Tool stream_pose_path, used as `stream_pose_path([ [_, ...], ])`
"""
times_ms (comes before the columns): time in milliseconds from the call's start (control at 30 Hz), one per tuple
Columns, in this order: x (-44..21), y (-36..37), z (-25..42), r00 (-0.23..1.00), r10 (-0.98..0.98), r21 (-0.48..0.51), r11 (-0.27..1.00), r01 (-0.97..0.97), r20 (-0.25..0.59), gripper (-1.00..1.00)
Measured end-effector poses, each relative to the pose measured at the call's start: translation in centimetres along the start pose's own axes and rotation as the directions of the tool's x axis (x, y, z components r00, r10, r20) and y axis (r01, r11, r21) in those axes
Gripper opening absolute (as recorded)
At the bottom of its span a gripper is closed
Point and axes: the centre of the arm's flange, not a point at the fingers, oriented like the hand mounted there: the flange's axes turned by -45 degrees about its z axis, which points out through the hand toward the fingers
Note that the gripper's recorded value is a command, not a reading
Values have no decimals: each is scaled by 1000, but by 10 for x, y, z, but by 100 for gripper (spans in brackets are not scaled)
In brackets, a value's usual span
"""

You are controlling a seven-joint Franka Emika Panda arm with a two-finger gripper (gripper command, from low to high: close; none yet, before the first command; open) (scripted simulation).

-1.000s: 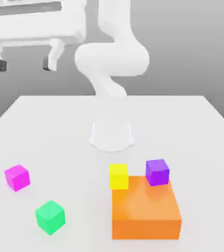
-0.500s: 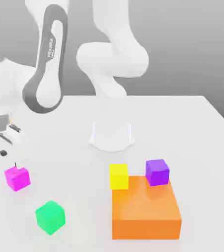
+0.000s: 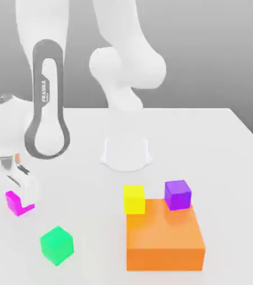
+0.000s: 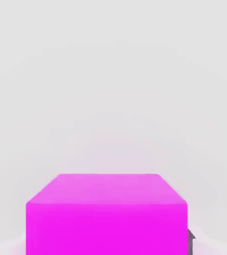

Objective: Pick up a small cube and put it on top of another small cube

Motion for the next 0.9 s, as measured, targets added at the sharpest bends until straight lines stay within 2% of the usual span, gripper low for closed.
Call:
stream_pose_path([
  [167, -2, -11, -40, 1000, -19, 11, 1000, 19, 3, -100],
  [367, -27, -138, -89, 954, -301, 73, 951, 300, 7, -100],
  [533, -83, -227, -131, 847, -532, 70, 845, 531, 3, -100],
  [667, -144, -277, -160, 726, -687, 25, 726, 687, -1, -100],
  [867, -158, -287, -110, 696, -718, 7, 696, 718, -1, -100],
  [900, -159, -287, -103, 695, -719, 7, 695, 719, -1, 100],
])
